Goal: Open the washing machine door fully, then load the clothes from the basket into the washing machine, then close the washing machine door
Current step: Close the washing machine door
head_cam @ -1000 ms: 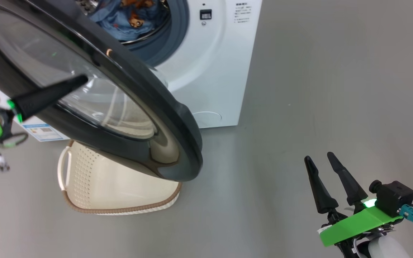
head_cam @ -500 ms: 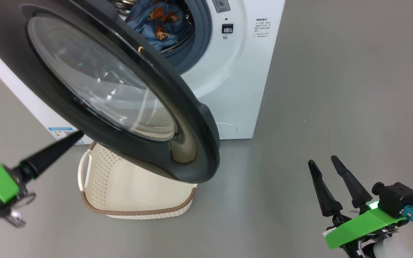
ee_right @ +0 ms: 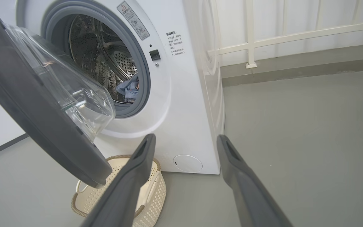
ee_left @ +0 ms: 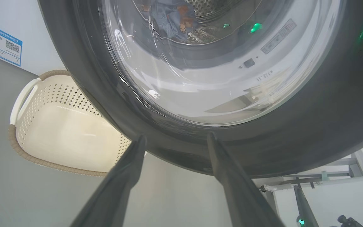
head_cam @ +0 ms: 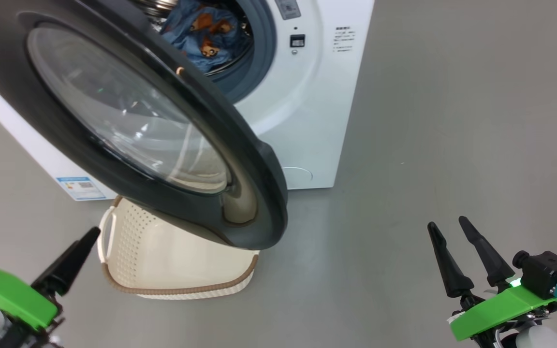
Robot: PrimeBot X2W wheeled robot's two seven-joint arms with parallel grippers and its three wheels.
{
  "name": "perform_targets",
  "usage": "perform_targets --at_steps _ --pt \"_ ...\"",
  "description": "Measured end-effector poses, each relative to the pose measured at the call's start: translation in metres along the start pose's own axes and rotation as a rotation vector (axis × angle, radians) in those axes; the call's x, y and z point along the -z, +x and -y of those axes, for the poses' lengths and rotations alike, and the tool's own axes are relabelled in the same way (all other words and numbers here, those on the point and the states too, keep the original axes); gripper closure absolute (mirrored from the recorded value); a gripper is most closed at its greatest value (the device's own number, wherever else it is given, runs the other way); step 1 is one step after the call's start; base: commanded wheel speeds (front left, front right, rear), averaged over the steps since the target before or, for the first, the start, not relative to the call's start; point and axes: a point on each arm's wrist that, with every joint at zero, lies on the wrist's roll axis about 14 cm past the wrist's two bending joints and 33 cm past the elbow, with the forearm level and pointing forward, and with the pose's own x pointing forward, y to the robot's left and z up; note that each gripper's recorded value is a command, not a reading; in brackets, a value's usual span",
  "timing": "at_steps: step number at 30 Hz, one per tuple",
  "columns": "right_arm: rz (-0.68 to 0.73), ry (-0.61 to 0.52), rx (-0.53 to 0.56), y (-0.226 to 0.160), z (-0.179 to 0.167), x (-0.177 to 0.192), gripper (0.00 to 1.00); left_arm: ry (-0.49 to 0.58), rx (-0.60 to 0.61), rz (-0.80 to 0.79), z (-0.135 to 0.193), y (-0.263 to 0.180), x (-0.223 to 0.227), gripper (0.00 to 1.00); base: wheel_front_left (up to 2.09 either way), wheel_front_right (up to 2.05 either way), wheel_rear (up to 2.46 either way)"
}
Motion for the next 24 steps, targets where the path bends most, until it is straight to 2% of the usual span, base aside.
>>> perform_targets --at_steps 9,17,24 --pt "0.011 -0.016 0.061 -0.01 0.021 -0.006 0.0 0.04 -0.074 0.067 -0.025 0.005 0.032 0.0 0.0 0.0 0.0" --pt "0.024 -0.022 0.092 -0.019 0.03 -0.012 0.0 0.095 -0.095 0.109 -0.034 0.006 0.052 0.0 0.0 0.0 0.0" --pt "0.04 -0.026 0.127 -0.025 0.04 -0.018 0.0 0.269 -0.108 0.13 -0.04 0.008 0.05 0.0 0.0 0.0 0.0"
